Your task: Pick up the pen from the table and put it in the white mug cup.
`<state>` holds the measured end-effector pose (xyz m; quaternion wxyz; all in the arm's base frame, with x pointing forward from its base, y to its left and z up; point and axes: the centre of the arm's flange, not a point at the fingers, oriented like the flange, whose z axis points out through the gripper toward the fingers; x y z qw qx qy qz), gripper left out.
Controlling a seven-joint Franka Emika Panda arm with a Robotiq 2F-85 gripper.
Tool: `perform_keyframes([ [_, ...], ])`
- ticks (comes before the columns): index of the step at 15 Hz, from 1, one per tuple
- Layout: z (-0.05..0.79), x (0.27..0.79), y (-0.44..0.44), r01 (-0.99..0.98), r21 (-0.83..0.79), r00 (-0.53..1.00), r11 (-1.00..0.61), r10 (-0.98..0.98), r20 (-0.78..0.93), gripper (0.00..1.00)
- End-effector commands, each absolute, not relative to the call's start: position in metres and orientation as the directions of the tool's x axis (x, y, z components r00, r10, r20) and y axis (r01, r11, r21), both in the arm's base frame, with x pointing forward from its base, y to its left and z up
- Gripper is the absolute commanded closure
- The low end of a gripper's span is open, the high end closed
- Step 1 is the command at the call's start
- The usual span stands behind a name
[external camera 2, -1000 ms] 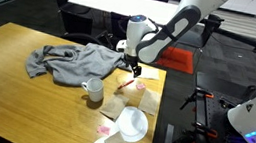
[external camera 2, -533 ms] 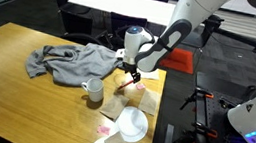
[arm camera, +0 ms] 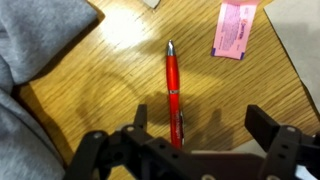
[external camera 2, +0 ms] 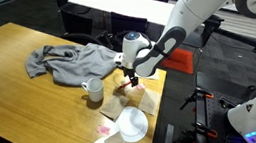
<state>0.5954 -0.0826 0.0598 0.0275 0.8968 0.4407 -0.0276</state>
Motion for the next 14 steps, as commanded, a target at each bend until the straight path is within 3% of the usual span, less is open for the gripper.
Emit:
perform_keyframes([
  [1, 0.05, 0.609, -0.074, 0.779, 0.053, 0.627, -0.625, 0.776, -0.069, 0.0],
  [7, 0.036, 0.618, -0.065, 0.78, 0.053, 0.626, -0.624, 0.776, -0.077, 0.0],
  [8, 0.035, 0.619, -0.064, 0.781, 0.053, 0.625, -0.623, 0.777, -0.077, 0.06],
  [10, 0.032, 0.621, -0.065, 0.781, 0.053, 0.625, -0.623, 0.777, -0.079, 0.32],
  [11, 0.031, 0.622, -0.066, 0.78, 0.053, 0.626, -0.623, 0.776, -0.08, 0.4],
  [14, 0.026, 0.624, -0.069, 0.777, 0.054, 0.629, -0.627, 0.773, -0.084, 0.37],
])
